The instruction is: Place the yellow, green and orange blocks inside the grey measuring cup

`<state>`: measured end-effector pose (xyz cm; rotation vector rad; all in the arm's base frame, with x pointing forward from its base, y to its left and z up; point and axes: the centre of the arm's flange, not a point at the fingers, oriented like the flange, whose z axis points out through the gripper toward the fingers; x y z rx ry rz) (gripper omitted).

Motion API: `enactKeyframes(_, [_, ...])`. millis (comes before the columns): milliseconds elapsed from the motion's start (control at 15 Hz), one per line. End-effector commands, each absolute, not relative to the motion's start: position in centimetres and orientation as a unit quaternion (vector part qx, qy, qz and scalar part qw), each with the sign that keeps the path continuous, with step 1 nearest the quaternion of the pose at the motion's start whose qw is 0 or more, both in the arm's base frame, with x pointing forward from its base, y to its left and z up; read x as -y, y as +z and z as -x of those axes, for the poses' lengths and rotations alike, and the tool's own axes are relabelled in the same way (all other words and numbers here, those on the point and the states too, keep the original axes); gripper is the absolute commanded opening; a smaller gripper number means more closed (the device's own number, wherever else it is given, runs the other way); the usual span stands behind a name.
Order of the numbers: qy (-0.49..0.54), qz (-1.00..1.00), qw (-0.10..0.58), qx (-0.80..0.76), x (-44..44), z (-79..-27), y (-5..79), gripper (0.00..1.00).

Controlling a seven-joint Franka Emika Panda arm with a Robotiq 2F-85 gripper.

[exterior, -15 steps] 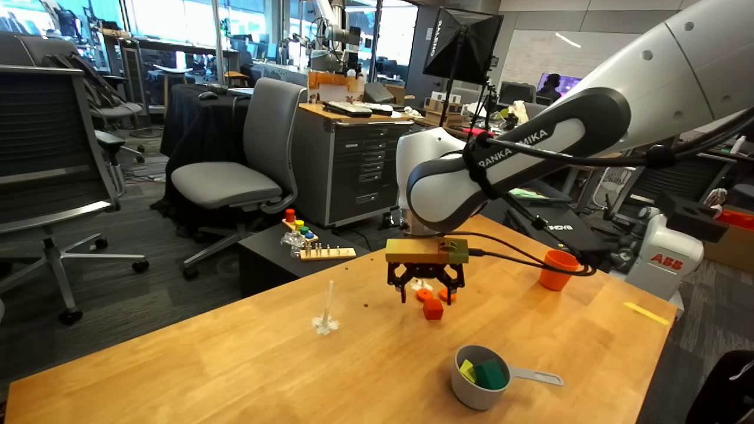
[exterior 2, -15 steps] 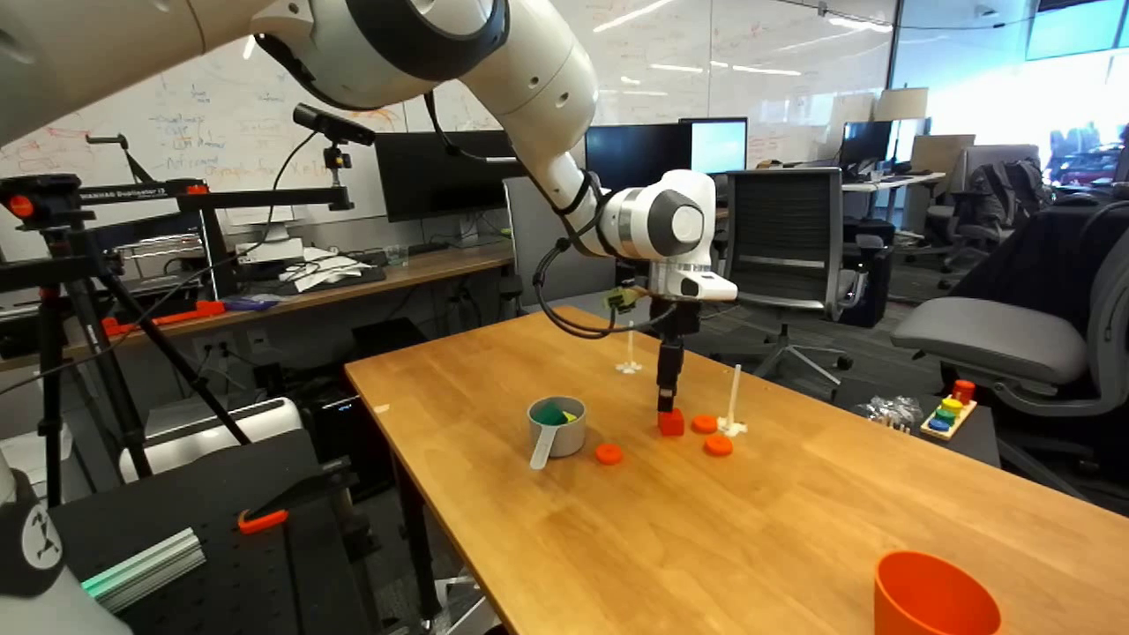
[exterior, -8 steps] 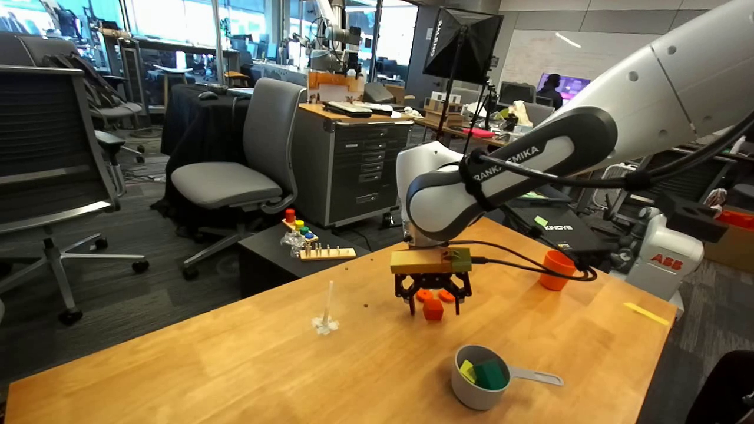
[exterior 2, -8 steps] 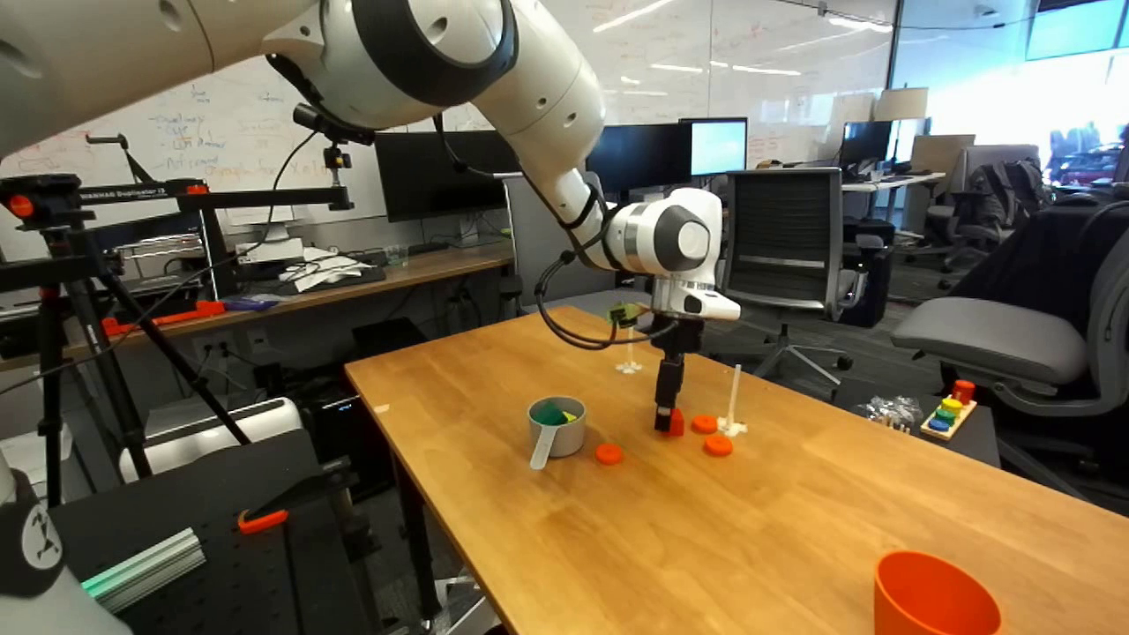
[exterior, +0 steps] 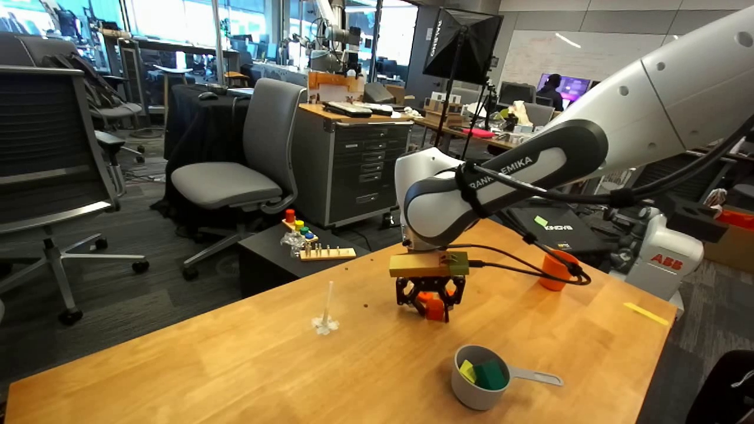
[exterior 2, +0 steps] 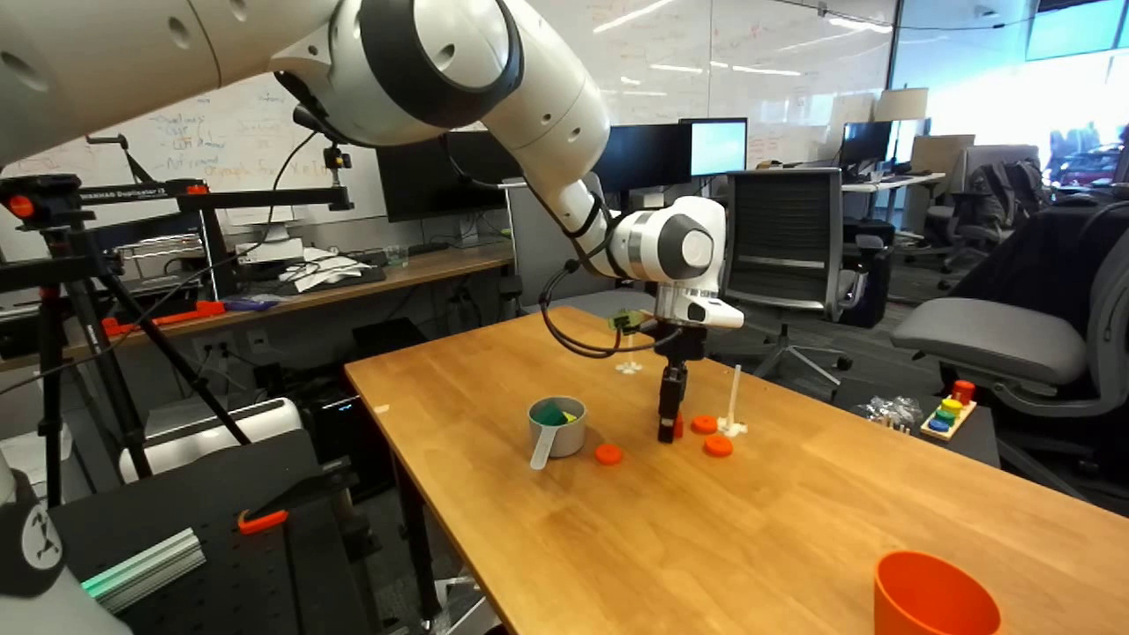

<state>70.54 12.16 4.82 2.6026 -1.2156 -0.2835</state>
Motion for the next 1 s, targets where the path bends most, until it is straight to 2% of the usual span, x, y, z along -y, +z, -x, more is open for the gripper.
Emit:
enactKeyframes(0, [-0.092, -0.898, 0.125, 0.412, -12.7, -71.8, 5.6, 0.21])
enactKeyframes(67, [-0.099, -0.900, 0.116, 0.409, -13.0, -71.8, 6.1, 0.16])
enactKeyframes(667, [-0.161, -0.935, 0.037, 0.313, -22.8, -66.1, 14.0, 0.16])
enactKeyframes(933, [-0.185, -0.938, 0.022, 0.291, -25.1, -63.3, 17.3, 0.16])
